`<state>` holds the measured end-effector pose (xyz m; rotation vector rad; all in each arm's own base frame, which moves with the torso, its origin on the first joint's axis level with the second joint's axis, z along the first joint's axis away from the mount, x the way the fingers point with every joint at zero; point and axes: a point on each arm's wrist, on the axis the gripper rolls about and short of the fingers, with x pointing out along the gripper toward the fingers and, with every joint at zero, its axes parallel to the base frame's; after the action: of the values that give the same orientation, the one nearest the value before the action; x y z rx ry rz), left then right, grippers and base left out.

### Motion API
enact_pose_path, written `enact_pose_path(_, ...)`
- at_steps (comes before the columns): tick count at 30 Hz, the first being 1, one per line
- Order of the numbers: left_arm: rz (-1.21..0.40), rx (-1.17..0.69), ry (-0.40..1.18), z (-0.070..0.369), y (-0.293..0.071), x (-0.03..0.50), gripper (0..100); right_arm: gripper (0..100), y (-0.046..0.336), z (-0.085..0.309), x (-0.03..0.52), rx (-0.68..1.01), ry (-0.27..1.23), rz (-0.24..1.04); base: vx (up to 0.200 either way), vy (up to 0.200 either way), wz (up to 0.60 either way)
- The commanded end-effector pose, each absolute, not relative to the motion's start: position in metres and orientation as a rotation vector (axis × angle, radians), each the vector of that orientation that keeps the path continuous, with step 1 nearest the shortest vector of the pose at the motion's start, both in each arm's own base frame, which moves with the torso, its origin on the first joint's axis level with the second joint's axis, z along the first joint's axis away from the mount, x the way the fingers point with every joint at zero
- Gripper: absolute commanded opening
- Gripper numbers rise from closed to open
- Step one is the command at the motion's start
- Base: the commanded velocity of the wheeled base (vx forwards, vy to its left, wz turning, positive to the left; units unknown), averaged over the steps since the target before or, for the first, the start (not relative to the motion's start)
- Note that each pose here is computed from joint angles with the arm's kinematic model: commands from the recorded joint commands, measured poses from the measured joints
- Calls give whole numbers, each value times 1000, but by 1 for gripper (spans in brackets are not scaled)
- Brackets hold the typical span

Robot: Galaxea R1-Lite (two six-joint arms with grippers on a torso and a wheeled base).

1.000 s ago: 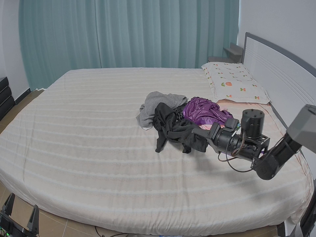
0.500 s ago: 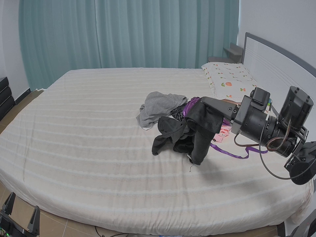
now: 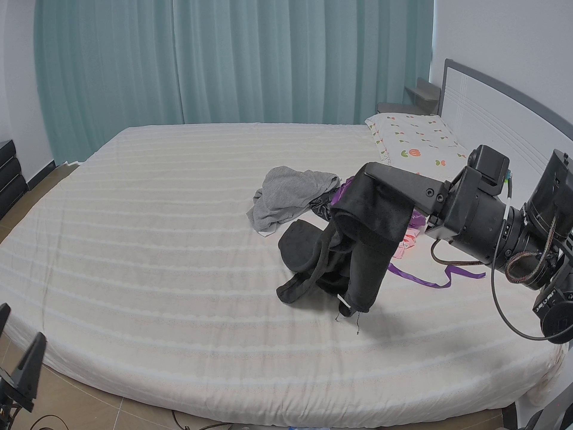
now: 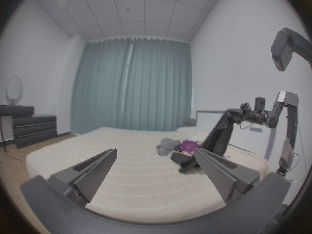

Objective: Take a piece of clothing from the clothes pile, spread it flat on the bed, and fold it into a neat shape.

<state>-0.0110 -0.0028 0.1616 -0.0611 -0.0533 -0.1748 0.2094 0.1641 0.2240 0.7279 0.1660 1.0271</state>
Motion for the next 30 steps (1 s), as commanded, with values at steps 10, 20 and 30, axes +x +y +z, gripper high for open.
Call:
enact_pose_path(10, -499, -34, 628, 122, -35, 102, 100, 0, 173, 219, 207, 705, 186, 1053, 0, 0, 0)
enact_pose_path(20, -569, 28, 763, 69, -81, 182, 100, 0, 165, 208, 216, 704, 215, 996, 0, 0, 0)
enact_pose_path(30, -536, 129, 702, 8, -137, 226, 100, 0, 162, 210, 217, 706, 199, 988, 0, 0, 0)
